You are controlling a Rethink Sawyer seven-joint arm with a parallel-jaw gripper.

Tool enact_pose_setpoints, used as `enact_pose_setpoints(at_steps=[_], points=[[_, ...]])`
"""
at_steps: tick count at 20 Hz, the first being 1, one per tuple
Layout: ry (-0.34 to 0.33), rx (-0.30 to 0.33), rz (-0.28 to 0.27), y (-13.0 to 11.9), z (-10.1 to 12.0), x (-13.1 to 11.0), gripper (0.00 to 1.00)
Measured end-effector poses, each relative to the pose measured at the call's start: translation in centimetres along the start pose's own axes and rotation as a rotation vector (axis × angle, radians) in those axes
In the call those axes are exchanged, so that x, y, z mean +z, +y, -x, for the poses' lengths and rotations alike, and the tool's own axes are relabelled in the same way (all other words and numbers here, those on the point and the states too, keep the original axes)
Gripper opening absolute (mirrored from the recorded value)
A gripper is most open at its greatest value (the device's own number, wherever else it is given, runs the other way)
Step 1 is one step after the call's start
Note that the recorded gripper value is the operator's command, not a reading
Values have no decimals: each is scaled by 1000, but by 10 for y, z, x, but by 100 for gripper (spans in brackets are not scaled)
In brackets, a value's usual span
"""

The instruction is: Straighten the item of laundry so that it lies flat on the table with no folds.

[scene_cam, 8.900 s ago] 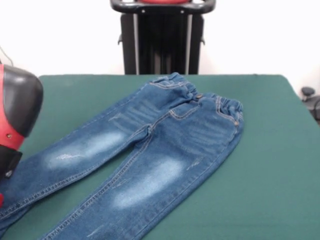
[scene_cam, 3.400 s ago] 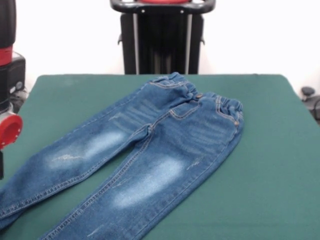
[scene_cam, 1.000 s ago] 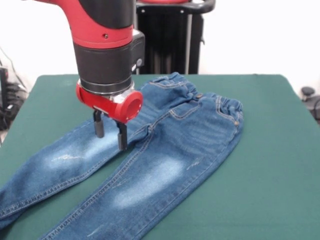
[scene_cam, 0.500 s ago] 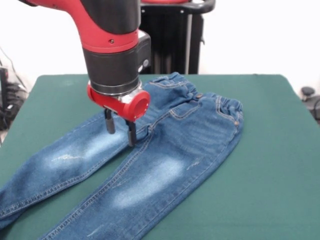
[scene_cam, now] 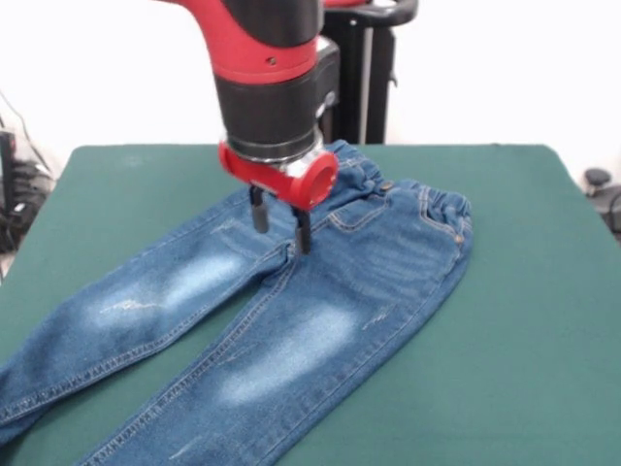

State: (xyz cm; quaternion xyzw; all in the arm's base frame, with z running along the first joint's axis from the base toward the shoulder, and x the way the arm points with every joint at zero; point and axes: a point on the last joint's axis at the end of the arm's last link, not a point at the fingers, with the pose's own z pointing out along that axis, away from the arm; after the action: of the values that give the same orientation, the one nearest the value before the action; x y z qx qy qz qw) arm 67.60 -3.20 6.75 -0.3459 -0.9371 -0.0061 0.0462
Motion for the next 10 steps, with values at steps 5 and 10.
enact_pose_setpoints(at_steps=[5,10], points=[[4,3,-6,9,-18,-15,100],[10,11,-16,2,-28,-21,100]])
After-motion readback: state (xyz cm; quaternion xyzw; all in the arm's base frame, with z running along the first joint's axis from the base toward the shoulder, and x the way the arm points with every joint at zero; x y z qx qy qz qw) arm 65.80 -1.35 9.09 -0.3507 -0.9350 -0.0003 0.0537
